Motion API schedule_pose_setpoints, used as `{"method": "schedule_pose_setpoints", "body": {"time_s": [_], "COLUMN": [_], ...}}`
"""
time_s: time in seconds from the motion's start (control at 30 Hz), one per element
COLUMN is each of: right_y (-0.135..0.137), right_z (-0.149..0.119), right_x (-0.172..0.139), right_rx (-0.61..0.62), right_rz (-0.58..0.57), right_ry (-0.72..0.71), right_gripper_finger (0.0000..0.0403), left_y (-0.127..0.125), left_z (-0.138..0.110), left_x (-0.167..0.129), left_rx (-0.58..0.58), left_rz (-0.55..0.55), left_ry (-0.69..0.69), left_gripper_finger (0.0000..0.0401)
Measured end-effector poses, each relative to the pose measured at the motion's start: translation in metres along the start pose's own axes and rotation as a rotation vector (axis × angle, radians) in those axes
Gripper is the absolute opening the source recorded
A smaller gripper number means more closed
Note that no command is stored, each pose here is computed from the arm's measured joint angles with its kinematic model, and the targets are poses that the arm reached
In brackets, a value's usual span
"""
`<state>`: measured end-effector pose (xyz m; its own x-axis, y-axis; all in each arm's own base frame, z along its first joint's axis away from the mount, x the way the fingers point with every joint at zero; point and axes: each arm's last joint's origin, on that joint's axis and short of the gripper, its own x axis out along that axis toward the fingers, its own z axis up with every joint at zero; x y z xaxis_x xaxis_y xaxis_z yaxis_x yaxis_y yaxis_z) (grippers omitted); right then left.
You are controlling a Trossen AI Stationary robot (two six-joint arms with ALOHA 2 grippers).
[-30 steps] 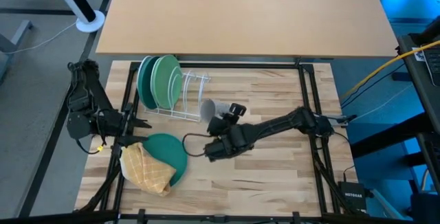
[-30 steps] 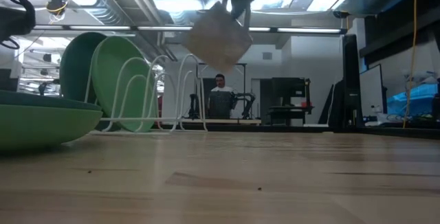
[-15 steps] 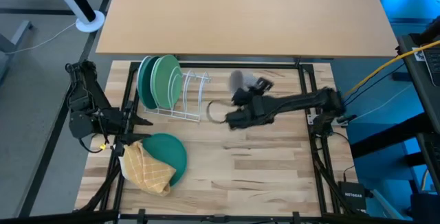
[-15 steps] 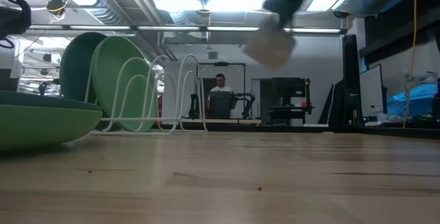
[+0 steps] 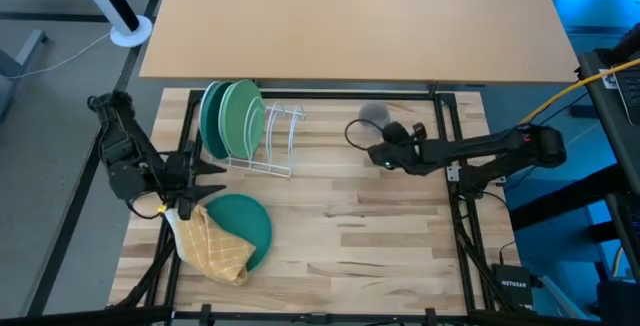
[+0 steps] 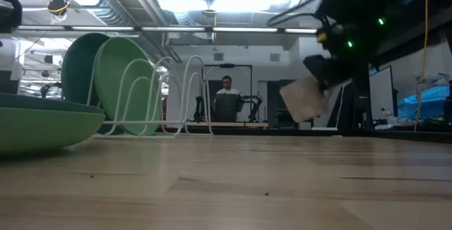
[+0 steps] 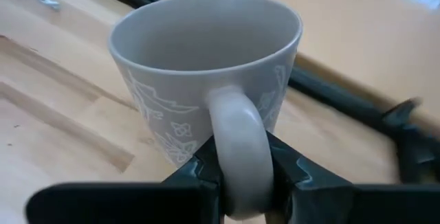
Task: Sort dishes
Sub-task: Move the gray mug to the top of the table
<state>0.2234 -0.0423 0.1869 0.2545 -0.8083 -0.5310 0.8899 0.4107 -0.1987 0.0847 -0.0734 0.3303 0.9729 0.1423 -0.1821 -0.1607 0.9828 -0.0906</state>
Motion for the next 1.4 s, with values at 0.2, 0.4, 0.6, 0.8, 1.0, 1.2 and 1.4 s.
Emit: {"method": "schedule_pose_setpoints", "body": {"time_s": [0.2, 0.4, 0.6, 0.8, 1.0, 1.2, 1.4], "right_y": [-0.007, -0.01, -0.014, -0.015, -0.014, -0.012, -0.01], "right_z": [-0.031, -0.044, -0.056, -0.058, -0.059, -0.061, -0.062], "right_x": [0.017, 0.021, 0.023, 0.023, 0.023, 0.023, 0.022], "right_rx": [0.102, 0.142, 0.162, 0.158, 0.138, 0.137, 0.144], "right_rz": [0.041, 0.054, 0.057, 0.068, 0.107, 0.176, 0.243], "right_ry": [-0.04, -0.053, -0.025, -0.013, 0.022, 0.073, 0.127], "right_gripper_finger": [0.0057, 0.0057, 0.0057, 0.0059, 0.0084, 0.0118, 0.014], "left_y": [0.003, 0.005, 0.004, 0.001, -0.002, -0.003, -0.003], "left_z": [0.001, 0.002, 0.001, -0.001, -0.002, -0.003, -0.003], "left_x": [0.004, 0.006, 0.009, 0.012, 0.015, 0.015, 0.015], "left_rx": [-0.007, -0.011, -0.003, 0.015, 0.029, 0.033, 0.033], "left_rz": [0.046, 0.073, 0.093, 0.1, 0.103, 0.104, 0.103], "left_ry": [-0.005, -0.007, -0.002, 0.009, 0.017, 0.019, 0.019], "left_gripper_finger": [0.0182, 0.0182, 0.0182, 0.0182, 0.0182, 0.0182, 0.0182]}}
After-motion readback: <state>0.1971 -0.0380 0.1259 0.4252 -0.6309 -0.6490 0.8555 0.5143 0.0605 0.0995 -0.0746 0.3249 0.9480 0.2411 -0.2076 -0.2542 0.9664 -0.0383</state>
